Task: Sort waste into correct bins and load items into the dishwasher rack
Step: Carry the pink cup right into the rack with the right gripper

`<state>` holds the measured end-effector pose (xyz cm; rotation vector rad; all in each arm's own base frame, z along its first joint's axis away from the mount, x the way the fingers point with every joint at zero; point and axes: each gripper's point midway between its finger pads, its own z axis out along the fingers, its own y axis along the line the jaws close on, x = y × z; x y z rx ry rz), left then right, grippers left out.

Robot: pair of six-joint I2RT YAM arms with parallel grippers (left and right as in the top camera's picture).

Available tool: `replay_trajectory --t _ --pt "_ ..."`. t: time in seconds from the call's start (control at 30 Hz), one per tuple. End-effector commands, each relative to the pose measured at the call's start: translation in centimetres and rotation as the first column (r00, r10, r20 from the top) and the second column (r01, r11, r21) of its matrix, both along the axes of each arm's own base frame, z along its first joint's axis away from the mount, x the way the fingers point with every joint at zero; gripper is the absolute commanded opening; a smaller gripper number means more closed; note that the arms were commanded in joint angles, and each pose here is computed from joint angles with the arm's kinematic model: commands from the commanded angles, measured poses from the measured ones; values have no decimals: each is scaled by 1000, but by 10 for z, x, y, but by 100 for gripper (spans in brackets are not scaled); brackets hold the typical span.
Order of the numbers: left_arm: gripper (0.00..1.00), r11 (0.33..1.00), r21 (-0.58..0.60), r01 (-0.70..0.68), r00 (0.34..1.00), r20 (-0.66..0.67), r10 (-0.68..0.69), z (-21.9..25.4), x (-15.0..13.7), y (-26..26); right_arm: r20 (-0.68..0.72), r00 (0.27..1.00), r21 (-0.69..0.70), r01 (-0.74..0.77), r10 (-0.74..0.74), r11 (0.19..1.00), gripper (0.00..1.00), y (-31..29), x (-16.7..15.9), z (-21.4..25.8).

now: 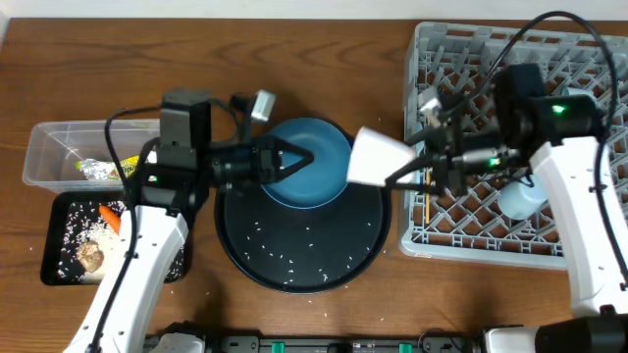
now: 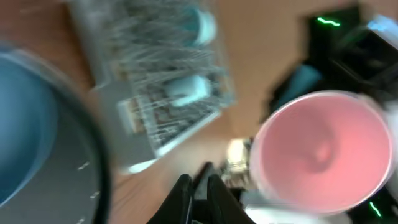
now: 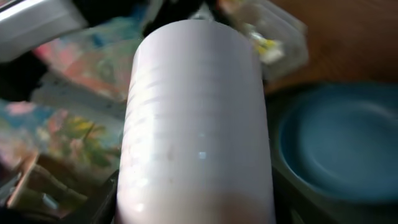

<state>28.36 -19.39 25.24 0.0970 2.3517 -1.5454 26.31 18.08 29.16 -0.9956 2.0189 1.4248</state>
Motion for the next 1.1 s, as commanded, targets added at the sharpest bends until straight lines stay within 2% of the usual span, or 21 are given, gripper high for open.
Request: replay_trajectory --t 0.0,0.03,0.1,0.13,0.2,0.3,0.5,0.53,0.57,0.63,0.67,0.7,0.73,0.97,1.07 --pt "12 972 184 -149 988 -23 156 -32 15 24 -234 936 -236 209 -265 949 32 -30 22 -34" --pt "12 961 226 -162 984 -38 175 -40 13 29 -260 880 -367 291 -398 884 32 -47 32 -51" --pt "12 940 288 -182 976 -65 209 -52 10 37 -249 777 -535 387 -577 751 32 -72 42 -72" --pt "12 931 313 -190 971 -78 224 -57 8 41 -226 722 -605 422 -654 675 32 -84 46 -81" --pt "12 912 358 -199 963 -102 251 -65 5 47 -183 657 -679 453 -731 578 30 -100 48 -90" --pt "12 877 435 -205 952 -119 281 -78 -1 58 -165 581 -734 467 -797 493 27 -113 45 -96" --pt "12 764 597 -244 927 -86 364 -98 -4 89 -115 487 -815 453 -866 362 4 -133 35 -105" --pt "17 740 620 -261 922 -66 381 -100 -2 94 -108 481 -824 446 -870 349 1 -135 33 -105" --pt "28 721 635 -279 918 -45 394 -100 1 99 -106 478 -831 440 -872 342 1 -137 31 -106" --pt "41 693 653 -305 911 -11 412 -100 7 105 -100 468 -845 427 -878 323 1 -140 26 -107" --pt "51 684 658 -315 909 1 418 -100 9 107 -96 466 -852 419 -880 315 1 -142 24 -107" --pt "70 682 658 -319 908 6 419 -100 10 107 -89 457 -860 413 -885 300 1 -144 22 -108" --pt "98 682 658 -319 908 6 419 -100 10 107 -82 456 -866 408 -886 290 1 -146 20 -107" --pt "98 682 658 -319 908 6 419 -100 10 107 -42 433 -883 406 -900 236 1 -155 11 -79" --pt "98 682 658 -319 908 6 419 -100 10 107 4 403 -916 368 -915 158 1 -168 -5 -70"
